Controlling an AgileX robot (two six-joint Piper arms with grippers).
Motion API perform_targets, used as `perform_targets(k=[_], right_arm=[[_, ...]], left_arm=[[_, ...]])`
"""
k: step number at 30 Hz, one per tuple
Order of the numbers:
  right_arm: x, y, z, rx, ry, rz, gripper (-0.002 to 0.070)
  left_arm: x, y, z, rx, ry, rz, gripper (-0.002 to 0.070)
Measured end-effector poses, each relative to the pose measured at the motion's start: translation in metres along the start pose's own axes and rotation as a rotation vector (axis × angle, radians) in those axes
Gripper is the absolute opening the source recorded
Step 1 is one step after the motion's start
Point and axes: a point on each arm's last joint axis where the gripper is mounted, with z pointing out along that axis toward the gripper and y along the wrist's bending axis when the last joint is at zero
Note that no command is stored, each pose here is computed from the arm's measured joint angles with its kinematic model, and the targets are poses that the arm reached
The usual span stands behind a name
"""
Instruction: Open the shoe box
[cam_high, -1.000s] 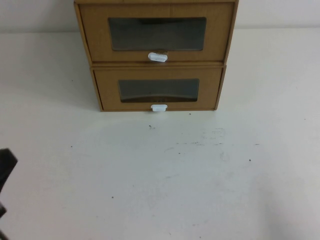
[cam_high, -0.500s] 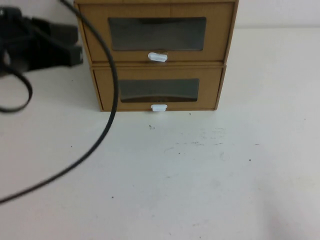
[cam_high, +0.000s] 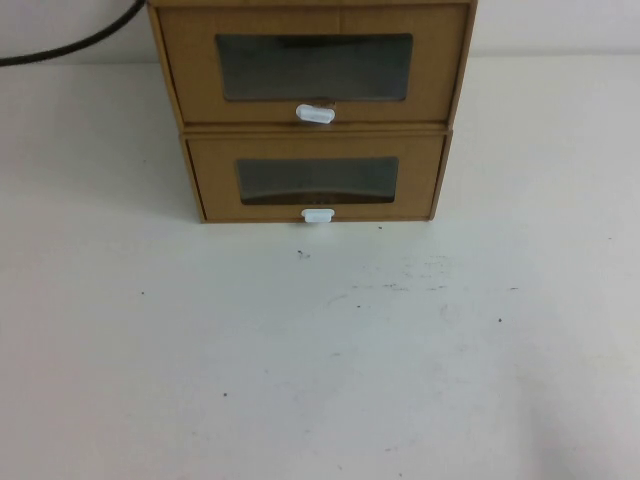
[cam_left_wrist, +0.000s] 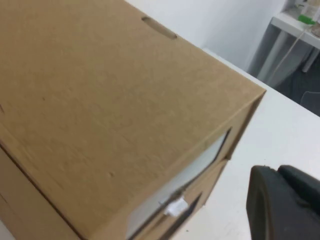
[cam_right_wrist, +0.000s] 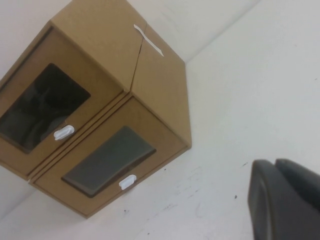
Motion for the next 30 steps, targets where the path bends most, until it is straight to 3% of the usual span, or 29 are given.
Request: perform_targets(k=[4,7,14,17,23,30], right_arm=[[0.001,0.000,0.000,-0.002,0.009,0.000,-0.0018],[0.001,0.000,0.000,-0.002,0.011,-0.012,-0.0018],[0.000,0.004,0.000,-0.048,-0.001,-0.128,-0.0018],[0.001,0.007,0.000,-0.080,0.005,-0.160,-0.0018],[-0.001,0.013,-0.001,-0.119,0.003,-0.173,-0.0018],[-0.022,0.037,0.001,-0.146,0.009,-0.331,-0.0018]], left_arm=[[-0.003,0.013,0.007,0.024,-0.057,0.000,-0.0006],[-0.003,0.023,0.020,0.078,-0.131,-0.070,-0.0006],[0.031,0.076,0.079,0.129,-0.220,-0.322,-0.0006],[0.042,0.088,0.096,0.140,-0.244,-0.375,-0.0006],[0.040,0.082,0.123,0.102,-0.274,-0.380,-0.0006],[0.029,0.072,0.146,0.092,-0.288,-0.343,-0.0006]])
